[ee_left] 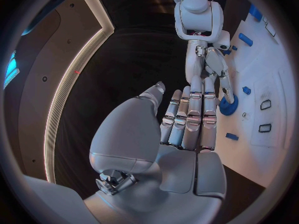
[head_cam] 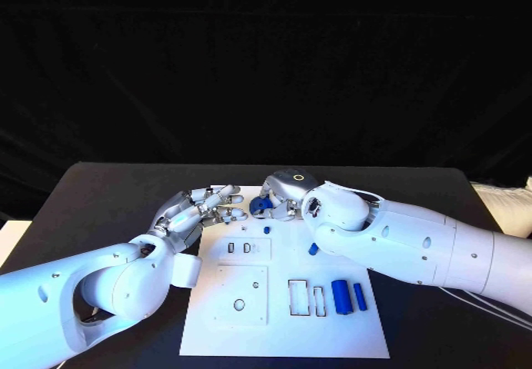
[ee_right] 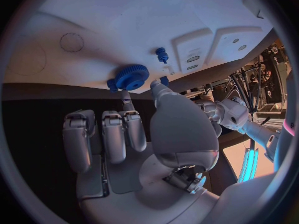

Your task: Assemble the parts on the task board

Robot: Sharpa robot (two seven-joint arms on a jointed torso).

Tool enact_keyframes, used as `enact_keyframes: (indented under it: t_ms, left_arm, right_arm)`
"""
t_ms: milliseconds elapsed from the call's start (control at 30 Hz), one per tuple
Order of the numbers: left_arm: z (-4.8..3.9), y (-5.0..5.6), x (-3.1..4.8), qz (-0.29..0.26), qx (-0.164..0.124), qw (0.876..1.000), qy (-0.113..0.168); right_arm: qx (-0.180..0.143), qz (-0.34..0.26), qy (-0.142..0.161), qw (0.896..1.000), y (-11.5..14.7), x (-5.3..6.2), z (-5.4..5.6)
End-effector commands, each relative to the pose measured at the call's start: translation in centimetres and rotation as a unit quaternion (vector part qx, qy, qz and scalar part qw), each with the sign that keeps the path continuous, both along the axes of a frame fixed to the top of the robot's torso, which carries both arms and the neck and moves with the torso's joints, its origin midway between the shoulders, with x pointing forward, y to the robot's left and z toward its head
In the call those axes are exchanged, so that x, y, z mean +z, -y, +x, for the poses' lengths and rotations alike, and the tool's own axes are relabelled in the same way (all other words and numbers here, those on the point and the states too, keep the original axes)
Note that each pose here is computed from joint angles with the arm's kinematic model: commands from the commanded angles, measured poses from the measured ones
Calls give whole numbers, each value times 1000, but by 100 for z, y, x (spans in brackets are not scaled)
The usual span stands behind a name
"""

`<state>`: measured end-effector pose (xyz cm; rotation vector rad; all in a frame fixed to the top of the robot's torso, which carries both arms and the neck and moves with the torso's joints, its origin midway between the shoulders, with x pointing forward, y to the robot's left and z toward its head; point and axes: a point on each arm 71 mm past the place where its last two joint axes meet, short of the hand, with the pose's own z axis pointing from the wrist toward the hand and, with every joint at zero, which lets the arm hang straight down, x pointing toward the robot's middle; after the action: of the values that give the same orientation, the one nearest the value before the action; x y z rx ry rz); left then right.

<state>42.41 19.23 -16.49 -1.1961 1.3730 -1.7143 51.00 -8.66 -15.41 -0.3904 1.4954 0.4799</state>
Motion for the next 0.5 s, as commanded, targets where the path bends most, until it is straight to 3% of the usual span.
enact_keyframes:
  t_ms: [33, 333, 500]
  left_arm:
    - [-9, 20, 13, -6, -10, 1000, 2]
    - [-11, 27, 10, -7, -14, 1000, -1]
    - [-7, 23, 8, -7, -13, 1000, -1]
  right_arm:
    - [-14, -10, -32, 999, 24, -51, 25]
    - [-20, -6, -56, 998, 48, -84, 58]
    - [-8, 15, -32, 999, 36, -34, 26]
